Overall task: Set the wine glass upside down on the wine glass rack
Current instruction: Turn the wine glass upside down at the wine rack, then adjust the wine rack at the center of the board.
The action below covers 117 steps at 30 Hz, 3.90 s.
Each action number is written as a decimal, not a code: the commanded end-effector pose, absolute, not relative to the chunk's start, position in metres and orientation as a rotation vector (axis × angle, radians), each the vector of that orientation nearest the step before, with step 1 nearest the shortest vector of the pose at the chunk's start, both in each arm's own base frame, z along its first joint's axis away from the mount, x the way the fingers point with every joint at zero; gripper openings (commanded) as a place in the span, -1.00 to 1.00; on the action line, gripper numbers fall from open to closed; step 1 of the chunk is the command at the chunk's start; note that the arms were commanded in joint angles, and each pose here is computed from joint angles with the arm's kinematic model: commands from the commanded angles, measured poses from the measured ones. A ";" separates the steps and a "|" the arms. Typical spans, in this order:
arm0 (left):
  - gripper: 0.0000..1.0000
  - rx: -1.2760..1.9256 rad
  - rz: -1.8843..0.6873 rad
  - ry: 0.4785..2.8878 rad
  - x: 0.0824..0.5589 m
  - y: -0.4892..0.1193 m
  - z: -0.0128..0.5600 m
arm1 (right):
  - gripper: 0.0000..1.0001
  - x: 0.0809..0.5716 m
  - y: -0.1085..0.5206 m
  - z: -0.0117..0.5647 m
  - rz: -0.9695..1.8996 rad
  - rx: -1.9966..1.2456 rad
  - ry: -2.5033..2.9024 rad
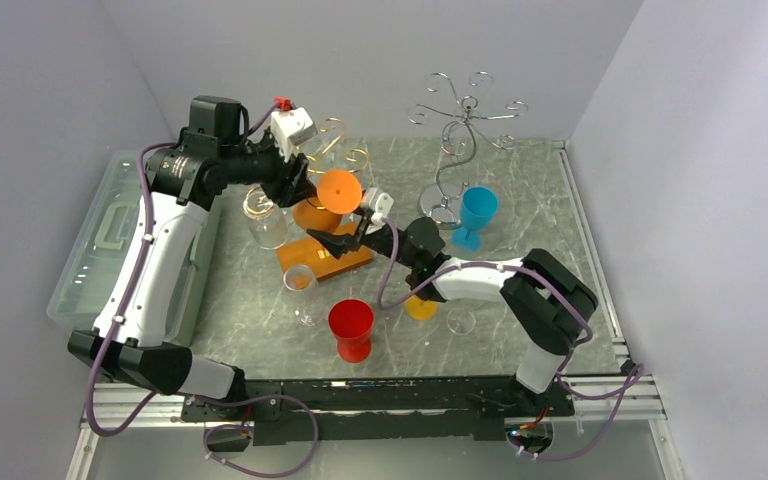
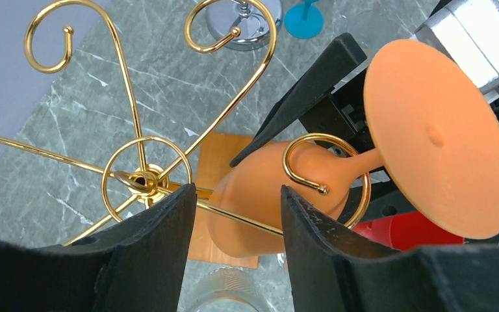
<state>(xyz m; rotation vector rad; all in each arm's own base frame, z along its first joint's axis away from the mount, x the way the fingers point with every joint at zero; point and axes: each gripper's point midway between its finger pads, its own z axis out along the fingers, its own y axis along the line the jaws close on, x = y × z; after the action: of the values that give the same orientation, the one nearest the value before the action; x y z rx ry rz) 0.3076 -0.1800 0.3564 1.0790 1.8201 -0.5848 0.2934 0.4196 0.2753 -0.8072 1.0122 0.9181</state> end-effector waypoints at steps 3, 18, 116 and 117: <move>0.13 1.102 -0.578 1.786 0.294 -0.179 0.369 | 0.58 0.307 0.402 0.257 0.845 -0.777 1.117; 0.14 1.091 -0.610 1.775 0.291 -0.183 0.373 | 1.00 0.289 0.384 0.259 0.823 -0.837 1.190; 0.08 0.743 -0.084 1.934 0.465 -0.047 0.365 | -0.61 0.331 0.342 0.346 0.934 -0.580 1.734; 0.07 0.744 -0.085 1.934 0.467 -0.047 0.364 | -0.61 0.329 0.343 0.344 0.945 -0.580 1.739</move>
<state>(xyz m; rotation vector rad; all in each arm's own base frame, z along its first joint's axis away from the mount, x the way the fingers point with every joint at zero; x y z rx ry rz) 0.4382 -0.0604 0.3377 0.7478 2.0451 -0.2001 0.3562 0.3407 0.3560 -0.5431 1.6750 0.8516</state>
